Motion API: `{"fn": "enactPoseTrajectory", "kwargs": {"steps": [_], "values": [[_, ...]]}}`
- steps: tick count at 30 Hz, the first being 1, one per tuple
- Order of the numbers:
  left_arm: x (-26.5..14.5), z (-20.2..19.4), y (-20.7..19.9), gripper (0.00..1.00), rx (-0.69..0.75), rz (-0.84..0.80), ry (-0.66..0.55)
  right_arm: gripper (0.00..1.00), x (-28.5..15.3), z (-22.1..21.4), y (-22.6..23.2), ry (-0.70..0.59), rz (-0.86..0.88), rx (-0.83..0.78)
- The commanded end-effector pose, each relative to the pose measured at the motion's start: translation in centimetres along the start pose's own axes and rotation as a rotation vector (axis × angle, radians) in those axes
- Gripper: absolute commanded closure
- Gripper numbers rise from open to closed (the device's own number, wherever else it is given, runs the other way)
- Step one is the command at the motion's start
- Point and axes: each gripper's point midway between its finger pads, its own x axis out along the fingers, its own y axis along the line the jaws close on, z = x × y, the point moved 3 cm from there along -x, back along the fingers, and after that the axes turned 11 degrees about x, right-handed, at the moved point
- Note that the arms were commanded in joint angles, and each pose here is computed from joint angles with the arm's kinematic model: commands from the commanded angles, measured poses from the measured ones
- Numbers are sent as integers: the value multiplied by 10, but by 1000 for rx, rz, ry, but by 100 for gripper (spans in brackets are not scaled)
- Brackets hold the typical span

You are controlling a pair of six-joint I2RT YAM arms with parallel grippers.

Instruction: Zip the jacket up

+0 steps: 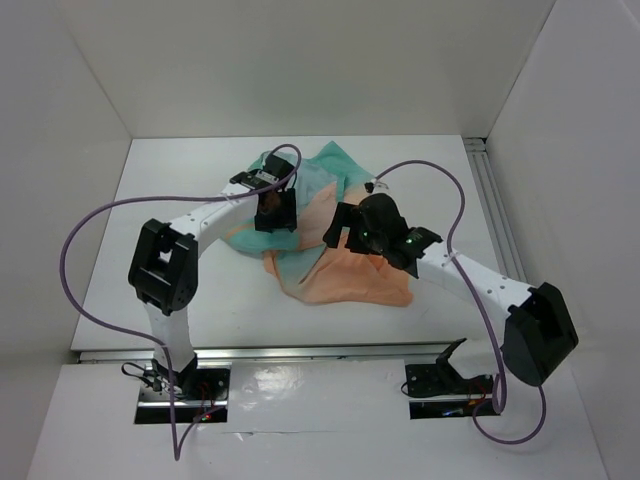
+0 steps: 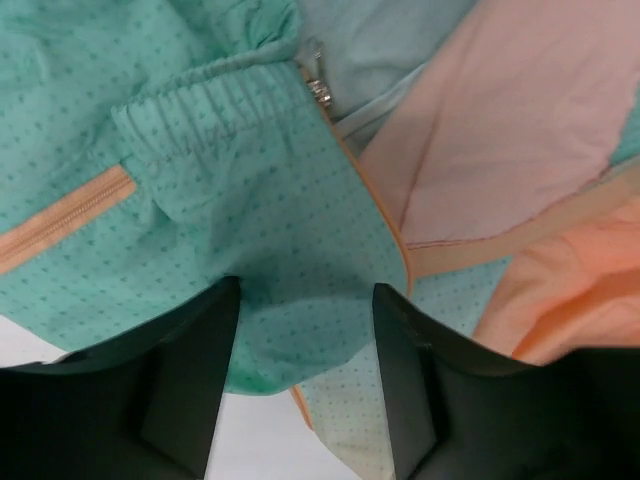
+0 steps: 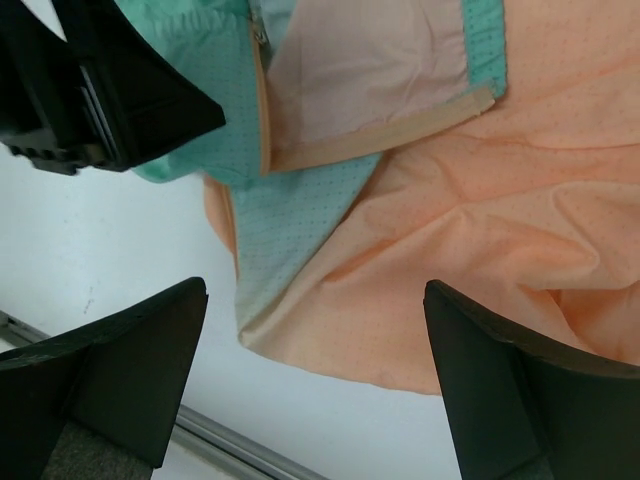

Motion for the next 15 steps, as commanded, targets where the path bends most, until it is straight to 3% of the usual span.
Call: {"fn": "enactPoseTrajectory", "kwargs": {"steps": [1, 3, 4, 9, 15], "values": [[-5, 4, 8, 40, 2, 52, 1, 4, -15, 10, -1, -50, -11, 16], [-9, 6, 7, 50, 16, 38, -5, 4, -15, 12, -5, -50, -23, 21], [-9, 5, 5, 63, 25, 27, -1, 4, -16, 15, -1, -56, -15, 22], [-21, 4, 8, 98, 54, -5, -6, 4, -19, 22, 7, -70, 1, 15], [-47, -19, 25, 100, 49, -114, -11, 4, -20, 27, 32, -49, 108, 7]]}}
